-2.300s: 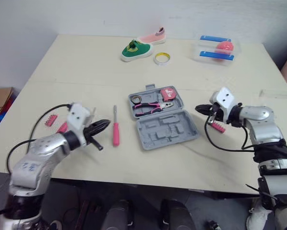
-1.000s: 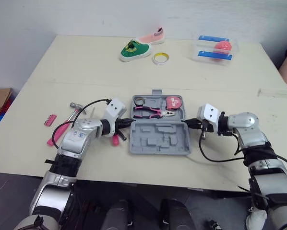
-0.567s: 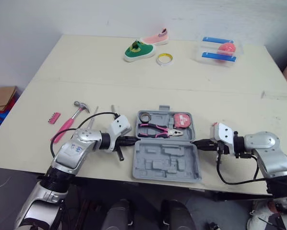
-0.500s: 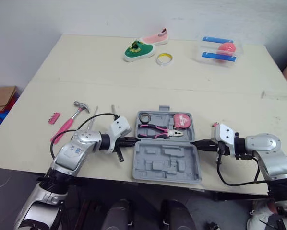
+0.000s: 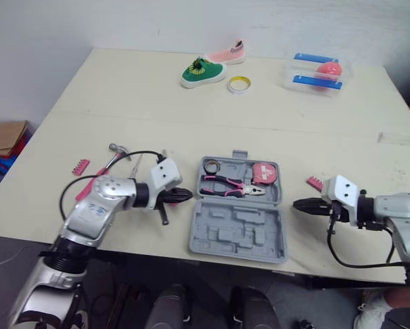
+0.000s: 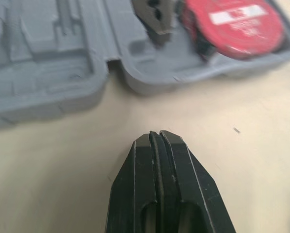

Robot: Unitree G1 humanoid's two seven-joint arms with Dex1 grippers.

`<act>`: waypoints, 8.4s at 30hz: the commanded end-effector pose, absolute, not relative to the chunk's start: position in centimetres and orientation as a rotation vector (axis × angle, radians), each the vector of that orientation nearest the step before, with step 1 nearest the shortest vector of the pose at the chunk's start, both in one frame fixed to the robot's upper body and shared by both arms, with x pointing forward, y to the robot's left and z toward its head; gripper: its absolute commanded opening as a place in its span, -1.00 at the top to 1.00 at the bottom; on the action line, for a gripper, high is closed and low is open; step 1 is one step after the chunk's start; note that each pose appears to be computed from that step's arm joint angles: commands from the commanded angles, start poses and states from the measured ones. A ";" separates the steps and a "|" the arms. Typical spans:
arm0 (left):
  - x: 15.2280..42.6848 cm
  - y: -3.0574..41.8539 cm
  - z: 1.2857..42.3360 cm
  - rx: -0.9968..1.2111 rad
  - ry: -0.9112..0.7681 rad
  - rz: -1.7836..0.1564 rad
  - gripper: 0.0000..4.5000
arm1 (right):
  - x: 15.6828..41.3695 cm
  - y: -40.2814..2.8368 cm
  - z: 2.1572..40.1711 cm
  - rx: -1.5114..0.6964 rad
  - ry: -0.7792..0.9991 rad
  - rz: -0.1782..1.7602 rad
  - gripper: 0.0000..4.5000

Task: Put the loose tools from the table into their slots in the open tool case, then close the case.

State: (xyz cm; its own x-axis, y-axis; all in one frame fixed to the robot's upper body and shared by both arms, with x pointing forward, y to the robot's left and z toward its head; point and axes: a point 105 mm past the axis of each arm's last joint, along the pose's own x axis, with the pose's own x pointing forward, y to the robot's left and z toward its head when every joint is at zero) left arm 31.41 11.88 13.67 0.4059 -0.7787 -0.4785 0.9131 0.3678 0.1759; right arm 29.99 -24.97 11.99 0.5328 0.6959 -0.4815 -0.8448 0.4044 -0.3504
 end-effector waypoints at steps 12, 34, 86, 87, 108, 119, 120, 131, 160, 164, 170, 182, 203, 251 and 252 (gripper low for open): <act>27.4 30.3 18.6 0.312 0.096 -0.487 -0.53 | 25.6 -36.0 16.5 -0.618 0.147 0.610 -1.00; 21.5 44.0 19.8 0.283 0.075 -0.006 -0.97 | 24.1 -39.4 15.3 -0.536 0.031 0.480 -1.00; 34.7 22.3 10.3 -0.001 0.587 -0.248 0.24 | 26.0 -18.9 19.4 -0.360 -0.400 1.186 -1.00; 34.7 22.2 10.3 -0.004 0.588 -0.254 0.45 | 26.0 -18.9 19.3 -0.359 -0.398 1.186 -1.00; 30.9 15.9 20.9 0.519 0.039 -0.910 0.99 | 25.7 -21.7 19.2 -0.457 -0.296 1.071 -1.00; 27.2 7.1 17.9 0.697 0.246 -1.352 0.99 | 25.5 -22.3 17.3 -0.457 -0.230 1.061 -1.00; 27.0 6.4 17.3 0.727 0.274 -1.378 0.99 | 25.4 -22.3 17.2 -0.455 -0.227 1.065 -1.00; 29.2 3.5 15.4 0.938 0.320 -1.391 0.99 | 24.3 -21.2 17.3 -0.438 -0.188 1.135 -1.00; 29.7 2.9 13.8 0.995 0.377 -1.387 0.99 | 23.8 -20.7 16.7 -0.410 -0.179 1.106 -1.00; 29.5 2.6 13.6 0.996 0.370 -1.395 0.99 | 23.7 -20.7 16.6 -0.407 -0.177 1.103 -1.00; 29.3 2.3 14.0 0.997 0.327 -1.415 0.54 | 23.7 -21.0 16.1 -0.400 -0.173 1.100 -1.00; 28.9 2.9 18.5 0.834 0.039 -1.441 -0.15 | 23.3 -21.6 15.2 -0.385 -0.156 1.108 -1.00; 30.2 2.8 12.3 0.427 -0.023 -1.353 0.98 | 23.0 -23.1 13.8 -0.379 -0.145 1.095 -1.00; 29.3 16.5 20.3 0.269 -0.213 -1.012 -0.24 | 23.5 -31.7 16.1 -0.473 -0.133 0.810 -1.00; 29.1 19.3 19.6 0.296 -0.170 -0.922 -0.46 | 23.4 -33.1 16.2 -0.500 -0.116 0.770 -1.00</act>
State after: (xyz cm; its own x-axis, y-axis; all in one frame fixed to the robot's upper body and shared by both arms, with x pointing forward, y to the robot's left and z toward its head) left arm 29.45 15.55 18.45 0.4901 -0.8716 -0.0022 0.8387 0.4709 0.2737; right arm 23.80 -30.59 14.79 0.6599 0.7466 -0.0847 -0.7058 0.5772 -0.4108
